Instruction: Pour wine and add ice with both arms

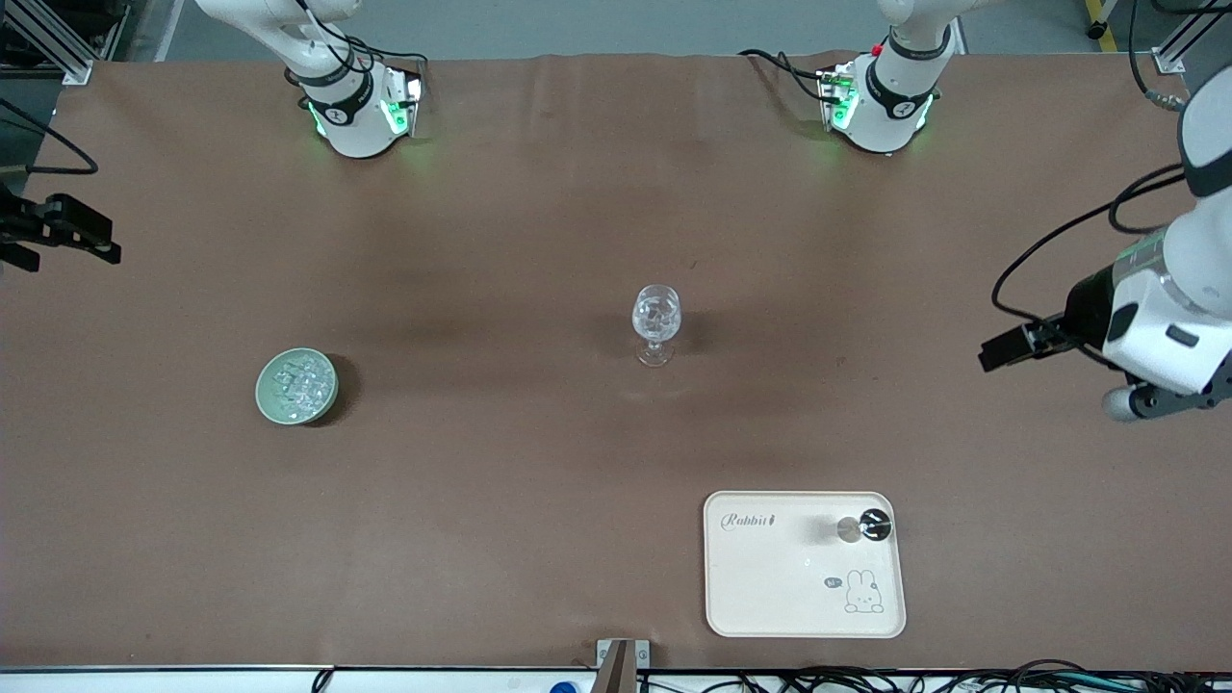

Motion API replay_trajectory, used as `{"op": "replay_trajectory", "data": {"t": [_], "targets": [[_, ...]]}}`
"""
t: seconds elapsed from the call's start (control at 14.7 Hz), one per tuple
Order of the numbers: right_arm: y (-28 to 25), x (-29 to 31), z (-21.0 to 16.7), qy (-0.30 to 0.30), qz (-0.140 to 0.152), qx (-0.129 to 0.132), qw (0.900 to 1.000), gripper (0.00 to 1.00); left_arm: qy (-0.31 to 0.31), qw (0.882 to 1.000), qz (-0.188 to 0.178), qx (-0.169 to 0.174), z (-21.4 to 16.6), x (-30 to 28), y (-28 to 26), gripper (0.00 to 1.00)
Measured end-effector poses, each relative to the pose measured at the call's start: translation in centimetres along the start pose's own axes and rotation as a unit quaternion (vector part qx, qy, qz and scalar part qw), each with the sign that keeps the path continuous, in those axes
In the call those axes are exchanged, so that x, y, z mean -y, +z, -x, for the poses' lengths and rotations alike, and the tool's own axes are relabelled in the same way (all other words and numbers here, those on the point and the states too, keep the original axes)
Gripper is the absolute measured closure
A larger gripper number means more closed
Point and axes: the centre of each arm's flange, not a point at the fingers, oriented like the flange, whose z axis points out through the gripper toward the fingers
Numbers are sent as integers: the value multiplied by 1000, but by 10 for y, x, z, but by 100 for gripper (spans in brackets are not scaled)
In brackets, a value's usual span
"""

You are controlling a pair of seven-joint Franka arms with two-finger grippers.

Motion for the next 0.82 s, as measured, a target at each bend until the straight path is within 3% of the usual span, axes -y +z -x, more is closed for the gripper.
{"op": "replay_trajectory", "data": {"t": [0.34,0.82], "targets": [[3,-3,6,3,-1,1,1000,13,43,998,-37,-7,51,-5,-44,0],[5,-6,6,6,-2,2,1000,13,51,999,-9,11,107,36,-59,0]]}}
